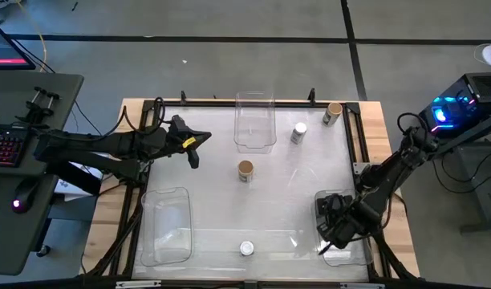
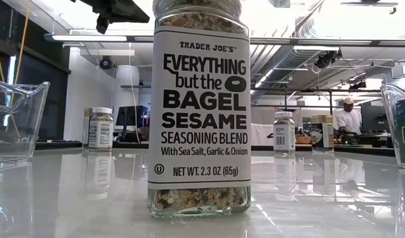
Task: Sort spices by type
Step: Put the black spice can into the right transparent bin
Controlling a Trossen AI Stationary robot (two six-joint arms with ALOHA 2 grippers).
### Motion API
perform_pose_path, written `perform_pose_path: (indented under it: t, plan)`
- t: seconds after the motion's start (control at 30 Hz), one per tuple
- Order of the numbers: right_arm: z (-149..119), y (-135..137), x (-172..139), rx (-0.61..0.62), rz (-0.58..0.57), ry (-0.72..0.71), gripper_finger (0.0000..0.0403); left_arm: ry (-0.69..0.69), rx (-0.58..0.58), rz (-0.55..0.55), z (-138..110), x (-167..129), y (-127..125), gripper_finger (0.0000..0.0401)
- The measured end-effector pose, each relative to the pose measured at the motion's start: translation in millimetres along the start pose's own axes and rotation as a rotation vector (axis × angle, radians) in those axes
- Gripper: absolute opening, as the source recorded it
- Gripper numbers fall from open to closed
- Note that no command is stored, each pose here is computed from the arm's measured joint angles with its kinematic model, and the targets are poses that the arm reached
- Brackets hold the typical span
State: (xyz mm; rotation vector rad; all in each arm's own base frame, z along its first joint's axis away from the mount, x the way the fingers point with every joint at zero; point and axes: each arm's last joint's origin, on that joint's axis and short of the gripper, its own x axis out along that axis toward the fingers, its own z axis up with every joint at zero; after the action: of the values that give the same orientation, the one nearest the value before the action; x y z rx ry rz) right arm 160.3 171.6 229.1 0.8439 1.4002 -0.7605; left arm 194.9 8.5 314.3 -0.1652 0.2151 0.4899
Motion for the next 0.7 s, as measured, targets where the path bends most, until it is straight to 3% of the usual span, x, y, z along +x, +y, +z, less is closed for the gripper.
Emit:
perform_pose_path:
  t: [0.33,0.7]
  plan:
    - [15.6,-2.8,-0.4,-0.082,-0.086,0.102,0.0001,0.013,0.007,0.003,-1.3,0.0,0.3,0.0]
    - [24.7,-8.1,-1.1,-0.075,-0.153,0.08,0.0,0.034,0.021,0.009,-3.6,0.0,1.0,0.0]
